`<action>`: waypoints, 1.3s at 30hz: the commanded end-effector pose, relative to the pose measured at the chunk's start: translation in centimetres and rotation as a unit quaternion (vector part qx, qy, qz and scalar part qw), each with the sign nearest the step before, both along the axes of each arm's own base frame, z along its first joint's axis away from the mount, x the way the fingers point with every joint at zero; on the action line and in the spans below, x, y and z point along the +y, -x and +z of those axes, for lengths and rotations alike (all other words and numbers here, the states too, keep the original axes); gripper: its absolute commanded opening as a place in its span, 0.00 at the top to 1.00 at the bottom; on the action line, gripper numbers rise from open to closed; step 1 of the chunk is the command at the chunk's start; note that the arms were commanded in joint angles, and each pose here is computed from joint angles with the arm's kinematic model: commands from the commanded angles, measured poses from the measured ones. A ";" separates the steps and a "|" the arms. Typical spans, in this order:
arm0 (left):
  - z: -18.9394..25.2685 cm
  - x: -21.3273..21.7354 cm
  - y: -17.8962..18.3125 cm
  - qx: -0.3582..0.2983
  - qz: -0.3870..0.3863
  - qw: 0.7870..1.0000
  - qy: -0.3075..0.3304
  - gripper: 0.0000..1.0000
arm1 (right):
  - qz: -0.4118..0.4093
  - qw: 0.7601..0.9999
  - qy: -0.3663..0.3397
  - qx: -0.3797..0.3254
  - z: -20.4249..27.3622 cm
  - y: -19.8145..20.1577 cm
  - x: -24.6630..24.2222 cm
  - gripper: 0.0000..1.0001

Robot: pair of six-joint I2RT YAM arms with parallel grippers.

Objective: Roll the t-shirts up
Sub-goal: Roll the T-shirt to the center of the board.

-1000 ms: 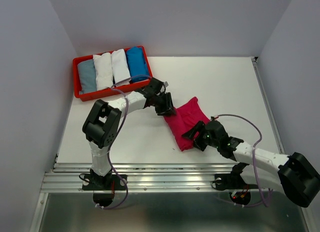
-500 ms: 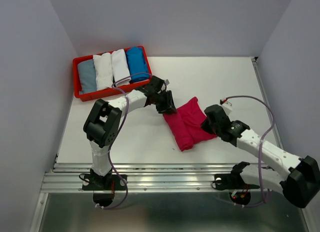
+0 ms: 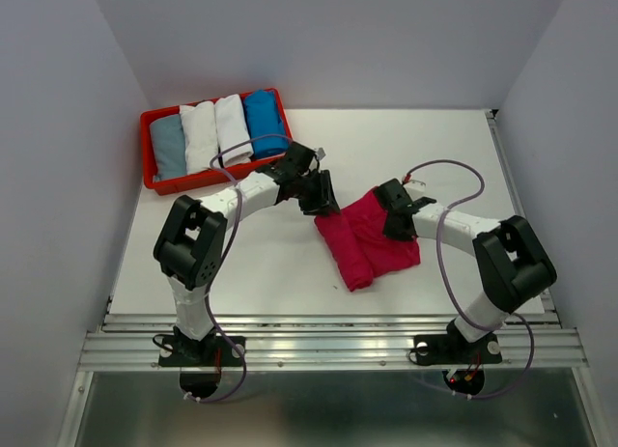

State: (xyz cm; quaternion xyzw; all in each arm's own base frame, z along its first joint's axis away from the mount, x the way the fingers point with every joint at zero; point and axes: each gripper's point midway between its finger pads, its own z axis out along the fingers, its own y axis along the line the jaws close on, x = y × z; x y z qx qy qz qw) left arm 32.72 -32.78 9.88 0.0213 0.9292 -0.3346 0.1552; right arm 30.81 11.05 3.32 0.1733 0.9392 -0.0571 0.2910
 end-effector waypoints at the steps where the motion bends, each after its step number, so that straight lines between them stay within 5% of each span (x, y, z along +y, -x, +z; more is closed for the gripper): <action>1: 2.9 0.1 -0.4 -0.036 -0.005 0.999 0.016 0.51 | 0.021 0.999 -0.018 -0.031 0.2 -2.6 1.9 0.89; 12: 2.5 3.3 0.6 -0.027 0.016 0.999 -0.003 0.51 | 0.077 0.996 -0.050 -0.006 -3.6 -0.2 9.6 0.89; 24: 6.3 13.7 1.4 -0.071 0.097 0.991 -0.055 0.50 | 0.106 0.990 -0.081 -0.051 -0.3 -4.4 15.0 0.85; 34: 5.0 12.7 7.3 -0.050 0.077 0.995 -0.024 0.51 | 0.117 0.988 -0.043 -0.092 7.8 -3.9 10.0 0.57; 36: 4.2 11.6 8.4 -0.038 0.065 0.997 -0.018 0.53 | 0.147 0.984 -0.053 -0.086 8.5 -2.4 10.2 0.57; 39: 3.3 10.4 9.0 -0.027 0.053 0.998 -0.015 0.56 | 0.193 0.976 -0.069 -0.069 8.2 1.3 11.2 0.68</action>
